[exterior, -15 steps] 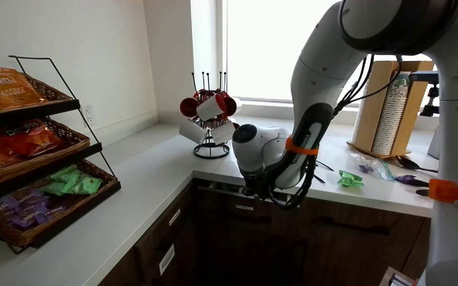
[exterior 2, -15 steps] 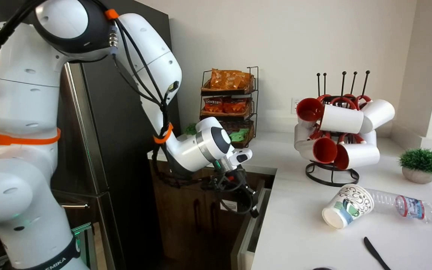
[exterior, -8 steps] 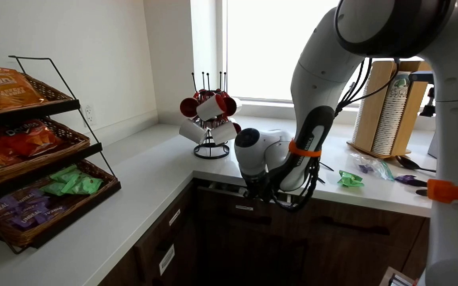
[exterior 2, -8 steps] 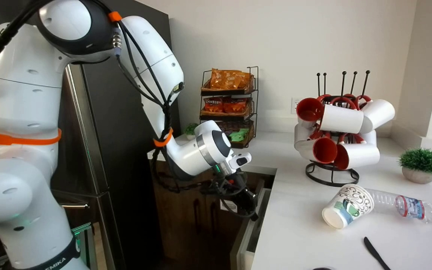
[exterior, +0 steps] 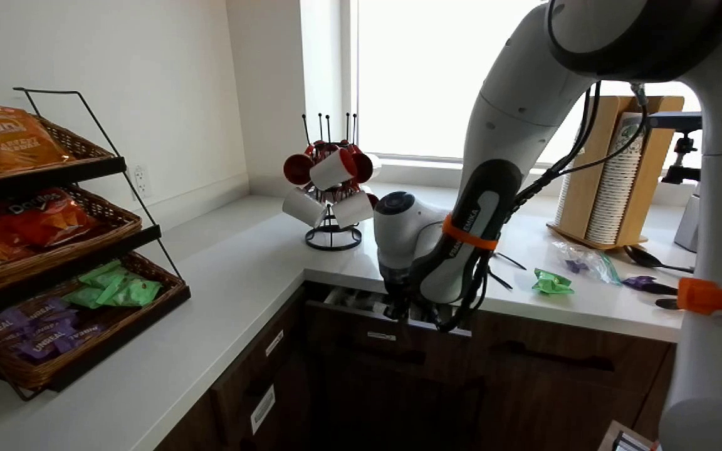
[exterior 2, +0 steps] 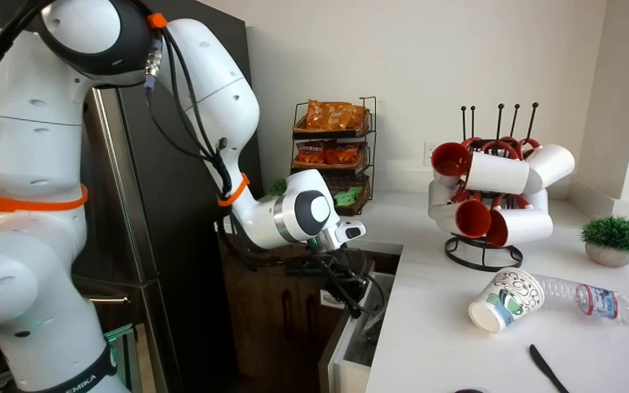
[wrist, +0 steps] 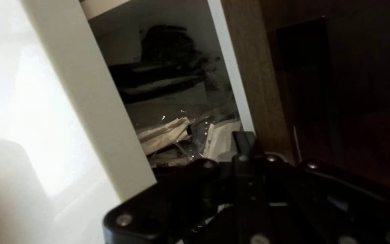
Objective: Open the top drawer
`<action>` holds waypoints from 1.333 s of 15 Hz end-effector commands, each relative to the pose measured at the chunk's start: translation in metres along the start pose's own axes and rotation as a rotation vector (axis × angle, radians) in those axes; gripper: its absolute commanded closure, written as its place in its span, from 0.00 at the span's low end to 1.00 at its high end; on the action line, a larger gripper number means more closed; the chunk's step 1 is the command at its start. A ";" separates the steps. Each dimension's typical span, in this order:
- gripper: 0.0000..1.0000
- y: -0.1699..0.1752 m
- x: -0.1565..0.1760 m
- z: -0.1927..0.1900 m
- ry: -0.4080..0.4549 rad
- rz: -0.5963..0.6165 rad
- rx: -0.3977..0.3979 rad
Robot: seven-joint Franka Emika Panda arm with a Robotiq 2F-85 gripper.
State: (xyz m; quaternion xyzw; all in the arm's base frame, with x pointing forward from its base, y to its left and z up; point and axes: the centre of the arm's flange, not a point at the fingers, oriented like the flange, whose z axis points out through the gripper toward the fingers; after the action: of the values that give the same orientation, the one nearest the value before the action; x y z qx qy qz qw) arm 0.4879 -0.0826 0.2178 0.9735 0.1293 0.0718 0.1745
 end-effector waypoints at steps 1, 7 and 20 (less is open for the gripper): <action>1.00 -0.019 -0.022 -0.022 -0.012 -0.089 0.152; 1.00 -0.047 -0.039 -0.035 -0.010 -0.218 0.334; 1.00 -0.088 -0.057 -0.067 -0.097 -0.357 0.615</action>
State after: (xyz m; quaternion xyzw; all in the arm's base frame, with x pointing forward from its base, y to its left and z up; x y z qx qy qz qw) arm 0.4358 -0.0254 0.2245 0.9550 0.2859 -0.0034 -0.0790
